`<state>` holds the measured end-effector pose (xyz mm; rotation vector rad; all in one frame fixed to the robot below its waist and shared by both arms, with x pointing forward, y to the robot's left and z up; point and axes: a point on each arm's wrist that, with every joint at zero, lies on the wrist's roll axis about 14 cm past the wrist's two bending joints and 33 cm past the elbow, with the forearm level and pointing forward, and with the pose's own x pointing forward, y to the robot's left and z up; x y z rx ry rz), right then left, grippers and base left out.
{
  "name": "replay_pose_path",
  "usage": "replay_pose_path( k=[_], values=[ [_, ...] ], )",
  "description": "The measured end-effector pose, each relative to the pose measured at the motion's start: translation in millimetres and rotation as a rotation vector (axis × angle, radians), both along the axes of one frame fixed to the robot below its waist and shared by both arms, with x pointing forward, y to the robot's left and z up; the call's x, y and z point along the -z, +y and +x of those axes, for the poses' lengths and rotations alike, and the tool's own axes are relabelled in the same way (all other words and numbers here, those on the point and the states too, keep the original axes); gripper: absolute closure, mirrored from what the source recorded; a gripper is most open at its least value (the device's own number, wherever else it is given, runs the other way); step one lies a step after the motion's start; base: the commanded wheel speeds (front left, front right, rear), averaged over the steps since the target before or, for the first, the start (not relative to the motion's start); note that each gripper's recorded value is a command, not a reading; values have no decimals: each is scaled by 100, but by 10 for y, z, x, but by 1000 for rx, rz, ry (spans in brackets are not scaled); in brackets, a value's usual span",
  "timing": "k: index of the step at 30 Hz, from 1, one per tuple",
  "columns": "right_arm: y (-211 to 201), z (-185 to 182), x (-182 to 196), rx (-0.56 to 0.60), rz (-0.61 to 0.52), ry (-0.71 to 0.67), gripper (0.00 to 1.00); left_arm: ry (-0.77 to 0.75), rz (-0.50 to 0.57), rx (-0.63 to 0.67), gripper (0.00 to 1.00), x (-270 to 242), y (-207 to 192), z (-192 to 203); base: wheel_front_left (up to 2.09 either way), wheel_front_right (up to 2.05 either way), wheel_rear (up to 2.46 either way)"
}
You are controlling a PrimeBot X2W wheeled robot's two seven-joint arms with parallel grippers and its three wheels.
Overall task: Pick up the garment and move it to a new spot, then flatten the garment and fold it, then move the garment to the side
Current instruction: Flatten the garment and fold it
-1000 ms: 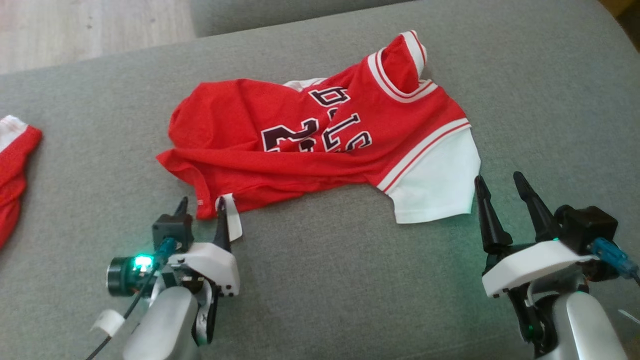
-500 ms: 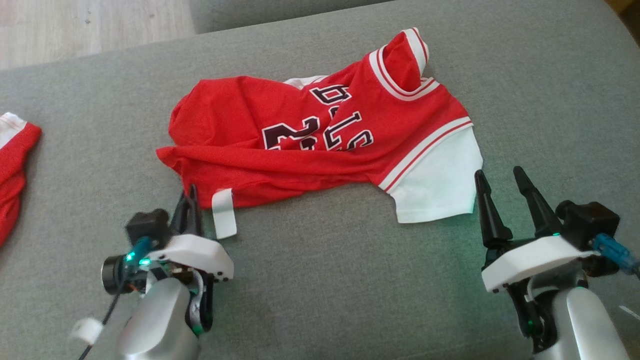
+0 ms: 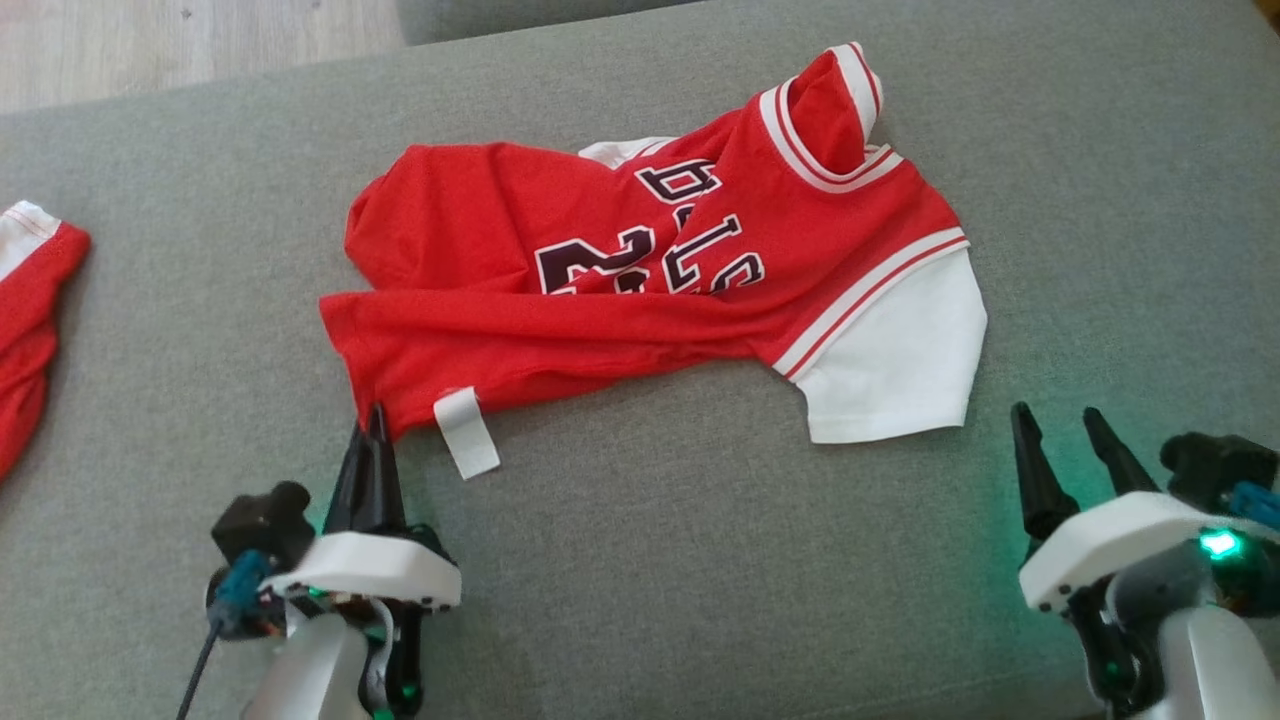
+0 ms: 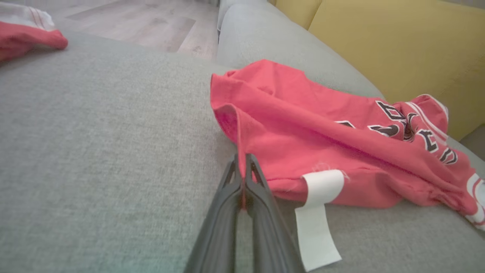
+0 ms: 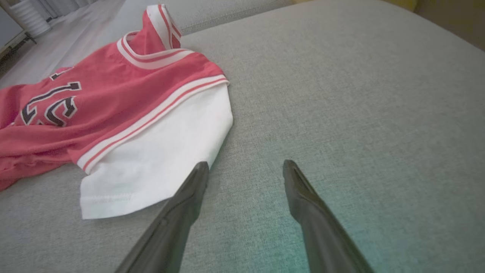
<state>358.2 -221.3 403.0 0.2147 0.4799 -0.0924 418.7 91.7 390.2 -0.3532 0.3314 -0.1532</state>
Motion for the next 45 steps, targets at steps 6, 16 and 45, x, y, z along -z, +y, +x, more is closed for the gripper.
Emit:
replay_pose_path(
  k=[6,16,45],
  values=[
    [79,164,113,-24,13,32,0,-31,47,-58,100,-57,214,80,0,0,0],
    [350,320,211,-108,24,56,0,-42,116,-158,100,-87,602,87,0,0,0],
    [792,432,95,-270,3,59,0,-26,90,-129,100,-23,522,25,0,0,0]
  ],
)
